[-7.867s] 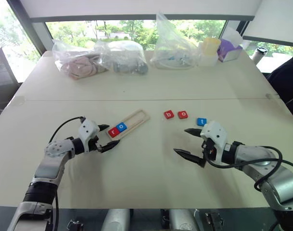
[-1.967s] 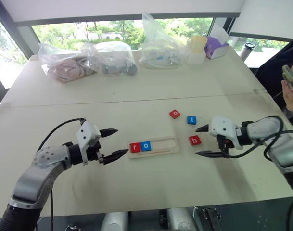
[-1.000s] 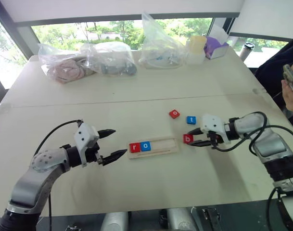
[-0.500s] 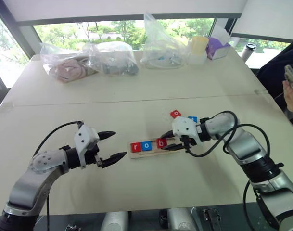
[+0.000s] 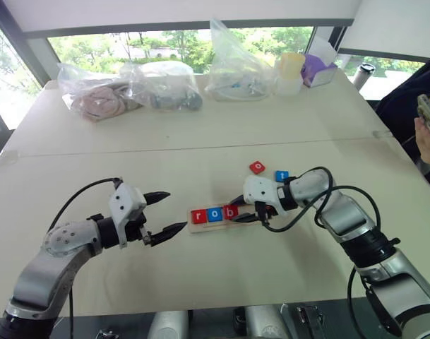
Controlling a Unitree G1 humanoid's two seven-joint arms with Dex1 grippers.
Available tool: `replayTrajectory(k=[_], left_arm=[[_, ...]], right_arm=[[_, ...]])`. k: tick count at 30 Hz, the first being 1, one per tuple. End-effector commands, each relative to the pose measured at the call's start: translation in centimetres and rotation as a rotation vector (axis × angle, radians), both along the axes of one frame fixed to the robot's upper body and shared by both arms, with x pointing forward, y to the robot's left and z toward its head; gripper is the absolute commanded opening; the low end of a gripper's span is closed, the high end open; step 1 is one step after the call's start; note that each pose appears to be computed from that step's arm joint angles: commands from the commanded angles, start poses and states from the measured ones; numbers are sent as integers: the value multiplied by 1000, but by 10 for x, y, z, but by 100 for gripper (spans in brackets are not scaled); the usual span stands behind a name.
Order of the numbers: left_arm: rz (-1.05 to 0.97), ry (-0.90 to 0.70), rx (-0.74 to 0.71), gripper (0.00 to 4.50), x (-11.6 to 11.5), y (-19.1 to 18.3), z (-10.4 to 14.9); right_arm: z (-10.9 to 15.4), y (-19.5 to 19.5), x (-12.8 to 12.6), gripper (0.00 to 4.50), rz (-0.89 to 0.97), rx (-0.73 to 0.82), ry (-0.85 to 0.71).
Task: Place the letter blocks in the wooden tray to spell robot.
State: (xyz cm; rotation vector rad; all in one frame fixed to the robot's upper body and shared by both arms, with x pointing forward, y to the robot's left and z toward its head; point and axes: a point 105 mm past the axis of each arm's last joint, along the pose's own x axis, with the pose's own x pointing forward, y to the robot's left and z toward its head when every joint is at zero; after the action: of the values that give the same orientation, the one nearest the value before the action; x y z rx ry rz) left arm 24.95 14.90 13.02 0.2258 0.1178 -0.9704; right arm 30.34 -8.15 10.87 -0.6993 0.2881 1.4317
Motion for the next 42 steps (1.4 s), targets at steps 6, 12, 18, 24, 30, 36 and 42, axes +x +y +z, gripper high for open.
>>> replayTrajectory(k=[6,12,18,24,30,36,42], left_arm=[[-20,-40,0,450,-4,-6,8],[-21,-43,3,450,-3,-6,9],[-23,-43,4,450,-4,-6,8],[-19,-45,3,450,-3,-6,8],[-16,-46,0,450,-2,-6,8],[-16,-45,-3,450,-2,-7,8],[-19,-45,-6,450,-2,-9,8]], right_arm=[[7,6,4,137,30,-4,-53],[5,7,2,137,42,-15,-48],[4,8,1,137,50,-14,-48],[5,10,2,137,51,-12,-50],[6,12,4,178,54,-9,-59],[5,11,4,443,59,-17,-63],[12,11,6,443,49,-2,-78]])
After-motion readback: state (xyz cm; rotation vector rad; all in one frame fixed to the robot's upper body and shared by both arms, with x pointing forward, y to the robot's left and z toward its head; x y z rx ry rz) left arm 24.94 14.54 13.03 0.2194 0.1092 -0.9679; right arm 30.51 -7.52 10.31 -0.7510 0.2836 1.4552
